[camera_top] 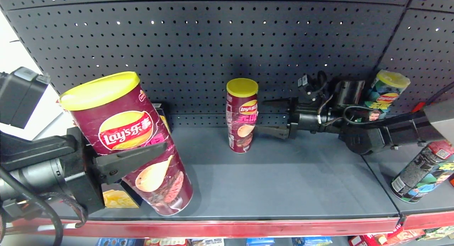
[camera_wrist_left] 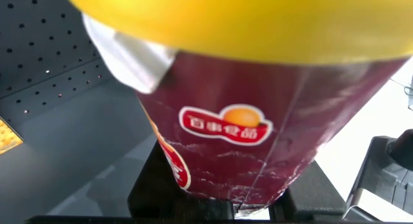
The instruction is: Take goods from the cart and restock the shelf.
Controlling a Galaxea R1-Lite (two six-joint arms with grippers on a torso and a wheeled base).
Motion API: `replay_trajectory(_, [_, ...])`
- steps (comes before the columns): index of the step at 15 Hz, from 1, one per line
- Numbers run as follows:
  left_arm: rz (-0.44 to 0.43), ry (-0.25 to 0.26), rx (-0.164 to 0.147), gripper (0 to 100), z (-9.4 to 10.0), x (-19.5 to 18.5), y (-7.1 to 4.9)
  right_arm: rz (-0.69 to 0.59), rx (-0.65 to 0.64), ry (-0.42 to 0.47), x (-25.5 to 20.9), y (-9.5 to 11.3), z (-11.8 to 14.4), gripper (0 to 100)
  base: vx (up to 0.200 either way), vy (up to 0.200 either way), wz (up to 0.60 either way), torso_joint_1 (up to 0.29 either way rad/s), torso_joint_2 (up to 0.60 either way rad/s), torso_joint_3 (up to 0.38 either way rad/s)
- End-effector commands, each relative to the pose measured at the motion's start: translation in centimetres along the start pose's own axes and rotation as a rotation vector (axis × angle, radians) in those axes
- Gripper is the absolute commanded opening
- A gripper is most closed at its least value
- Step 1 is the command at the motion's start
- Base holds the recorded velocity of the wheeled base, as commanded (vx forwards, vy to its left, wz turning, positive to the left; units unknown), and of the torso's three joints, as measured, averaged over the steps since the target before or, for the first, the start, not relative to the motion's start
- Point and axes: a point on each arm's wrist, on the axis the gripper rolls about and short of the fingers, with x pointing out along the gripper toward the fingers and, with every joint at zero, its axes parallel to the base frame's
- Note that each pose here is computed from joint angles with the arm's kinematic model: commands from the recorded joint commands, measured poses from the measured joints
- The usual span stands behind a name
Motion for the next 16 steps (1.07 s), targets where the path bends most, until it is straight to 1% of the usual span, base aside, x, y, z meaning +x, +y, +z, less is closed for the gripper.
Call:
replay_trajectory(1, [0.003, 0.010, -0.006, 0, -0.2, 0.2, 0.2, 0.025, 0.026, 0.010, 1.0, -1.2, -2.6, 100, 0.000, 0.000, 0.00, 0.000, 0.00, 0.000])
replay_trajectory(3, [0.005, 0.021, -0.012, 0, -0.4, 0.5, 0.4, 0.059, 0.029, 0.001, 1.8, -1.6, -3.6, 100, 0.000, 0.000, 0.00, 0.000, 0.00, 0.000])
replay_trajectory(6, [0.007, 0.024, -0.013, 0, -0.5, 0.5, 0.4, 0.083, 0.032, -0.010, 2.9, -1.6, -4.3, 100, 0.000, 0.000, 0.00, 0.000, 0.00, 0.000])
replay_trajectory(8, [0.009, 0.026, -0.015, 0, -0.6, 0.5, 0.4, 0.099, 0.034, -0.026, 3.7, -1.3, -4.0, 100, 0.000, 0.000, 0.00, 0.000, 0.00, 0.000])
replay_trajectory(12, [0.010, 0.032, -0.018, 0, -0.8, 0.4, 0.4, 0.116, 0.060, -0.062, 5.2, -0.8, -4.1, 100, 0.000, 0.000, 0.00, 0.000, 0.00, 0.000])
replay_trajectory(16, [0.015, 0.031, -0.018, 0, -0.8, 0.4, 0.5, 0.120, 0.061, -0.066, 5.7, -0.6, -4.4, 100, 0.000, 0.000, 0.00, 0.000, 0.00, 0.000])
